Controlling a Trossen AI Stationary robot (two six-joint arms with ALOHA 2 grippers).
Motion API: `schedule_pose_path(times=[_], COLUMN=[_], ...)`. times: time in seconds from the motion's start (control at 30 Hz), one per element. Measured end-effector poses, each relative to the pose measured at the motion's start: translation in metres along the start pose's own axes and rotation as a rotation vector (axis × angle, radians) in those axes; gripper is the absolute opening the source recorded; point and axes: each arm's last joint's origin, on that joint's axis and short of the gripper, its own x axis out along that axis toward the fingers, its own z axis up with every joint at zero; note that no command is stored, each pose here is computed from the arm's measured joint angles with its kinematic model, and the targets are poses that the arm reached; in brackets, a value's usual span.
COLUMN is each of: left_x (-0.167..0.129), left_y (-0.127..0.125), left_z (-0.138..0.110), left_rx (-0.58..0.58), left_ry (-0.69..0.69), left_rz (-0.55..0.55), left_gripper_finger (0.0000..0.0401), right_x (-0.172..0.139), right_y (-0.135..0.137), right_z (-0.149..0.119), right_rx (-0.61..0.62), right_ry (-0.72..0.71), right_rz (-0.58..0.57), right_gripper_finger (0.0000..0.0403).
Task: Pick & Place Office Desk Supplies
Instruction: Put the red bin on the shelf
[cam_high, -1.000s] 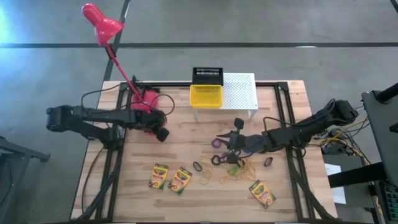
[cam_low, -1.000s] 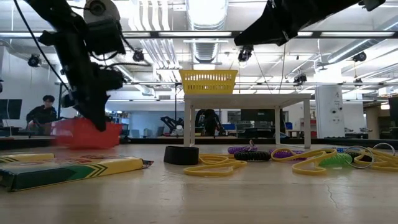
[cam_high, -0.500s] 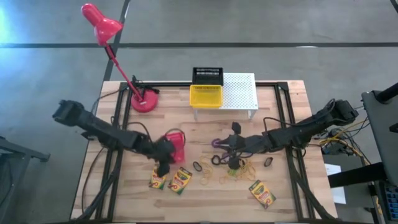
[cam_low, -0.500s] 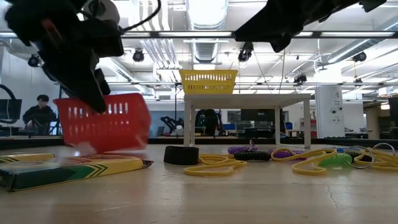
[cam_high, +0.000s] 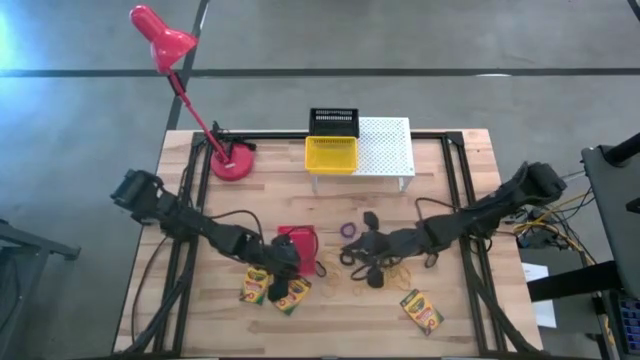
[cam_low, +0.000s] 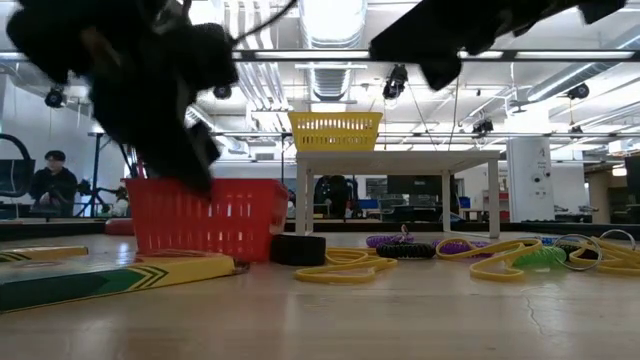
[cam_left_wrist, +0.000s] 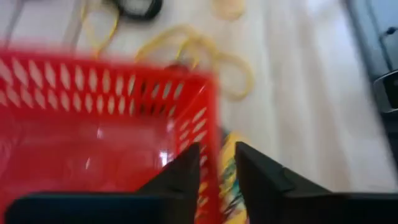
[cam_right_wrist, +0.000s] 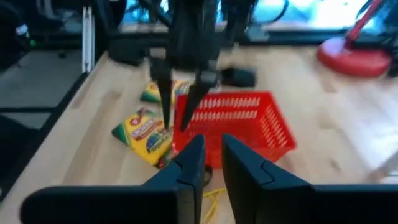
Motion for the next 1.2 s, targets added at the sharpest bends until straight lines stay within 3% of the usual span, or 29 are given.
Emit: schedule_pose_path(times=[0.13,0.27,0.53,0.7,0.83,1.03,1.2], left_x=[-0.023,-0.056,-0.091,-0.093,-0.087,-0.079,-0.078], left_y=[-0.007,-0.016,-0.035,-0.037,-0.037,-0.034,-0.031], left_z=[0.017,0.026,-0.016,-0.050,-0.067,-0.077,-0.080], left_rx=[0.018,-0.026,-0.066,-0.132,-0.190,-0.235,-0.229], left_ry=[0.031,0.050,-0.152,-0.258,-0.338,-0.439,-0.441], left_rz=[0.010,0.039,0.220,0.298,0.292,0.222,0.234], left_gripper_finger=[0.0161,0.0185,0.0183,0.0181,0.0181,0.0179,0.0179], right_x=[0.036,0.073,0.132,0.160,0.175,0.193,0.196], right_y=[0.006,0.017,0.031,0.035,0.037,0.038,0.040], right_z=[0.000,0.011,0.026,0.031,0.037,0.031,0.037], right_rx=[-0.007,-0.009,-0.072,-0.112,-0.124,-0.140,-0.137], right_ry=[0.060,0.117,0.428,0.542,0.573,0.656,0.673], right_rz=[0.042,0.079,0.025,-0.003,-0.008,0.016,0.019], right_gripper_finger=[0.0091,0.0130,0.0161,0.0146,0.0120,0.0081,0.0032])
